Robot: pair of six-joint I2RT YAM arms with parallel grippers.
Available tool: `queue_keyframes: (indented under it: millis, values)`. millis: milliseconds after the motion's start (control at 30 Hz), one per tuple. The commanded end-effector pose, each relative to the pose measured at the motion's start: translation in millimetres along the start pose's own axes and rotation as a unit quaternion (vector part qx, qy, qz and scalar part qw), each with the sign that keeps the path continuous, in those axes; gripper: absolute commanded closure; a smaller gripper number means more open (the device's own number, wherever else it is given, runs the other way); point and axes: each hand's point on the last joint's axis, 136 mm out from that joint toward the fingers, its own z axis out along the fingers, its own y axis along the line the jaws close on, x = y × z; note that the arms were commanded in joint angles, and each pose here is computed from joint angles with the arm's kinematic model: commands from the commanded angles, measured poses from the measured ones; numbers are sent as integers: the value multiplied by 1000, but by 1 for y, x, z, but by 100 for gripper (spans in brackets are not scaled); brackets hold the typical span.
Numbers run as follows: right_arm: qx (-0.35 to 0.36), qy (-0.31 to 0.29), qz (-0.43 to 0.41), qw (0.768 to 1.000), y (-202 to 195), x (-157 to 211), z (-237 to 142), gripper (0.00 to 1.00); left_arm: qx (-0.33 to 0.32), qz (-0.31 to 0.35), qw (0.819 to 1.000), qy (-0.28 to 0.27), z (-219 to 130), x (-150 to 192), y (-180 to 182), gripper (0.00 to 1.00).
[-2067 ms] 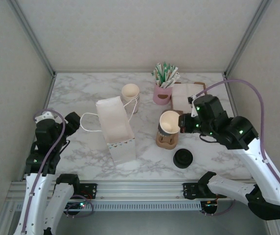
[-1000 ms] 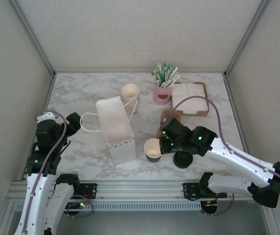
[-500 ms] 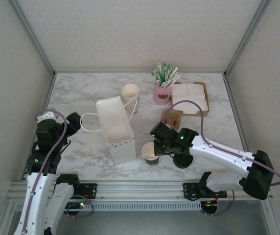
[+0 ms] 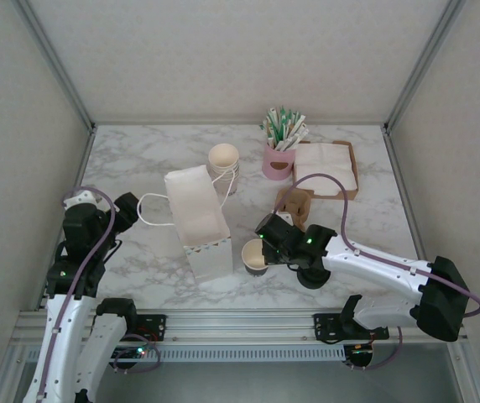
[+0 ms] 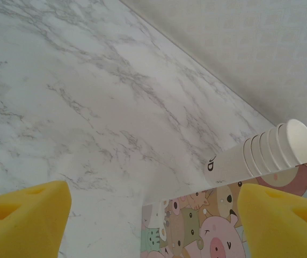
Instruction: Pack the takeout coffee
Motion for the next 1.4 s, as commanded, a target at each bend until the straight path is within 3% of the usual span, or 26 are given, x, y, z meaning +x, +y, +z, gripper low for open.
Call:
queue_keyframes:
  millis: [0,267,533,767,1067,1167,1367]
  values:
    - [16,-7,0,1000,-6,4,0,82,6,10,1000,-5,-1,-3,-2,19]
    - [20,-17,1,1000,-7,-5,-18,68,7,10,1000,-5,-1,-3,-2,19]
    - [19,-42,-8,999,-13,-21,-65,32,5,10,1000,-5,-2,-3,-2,18]
    - [55,-70,16,996,-55,-17,-105,1,8,8,1000,-6,-2,-3,-3,18]
    - [118,-64,60,989,-102,16,-88,2,13,7,1000,-4,-2,-3,-5,18]
    - [81,-49,57,994,-95,30,-68,23,13,7,1000,-3,-2,-3,-5,18]
    - [79,-47,50,994,-112,49,-59,21,11,6,1000,-4,-3,-3,-4,18]
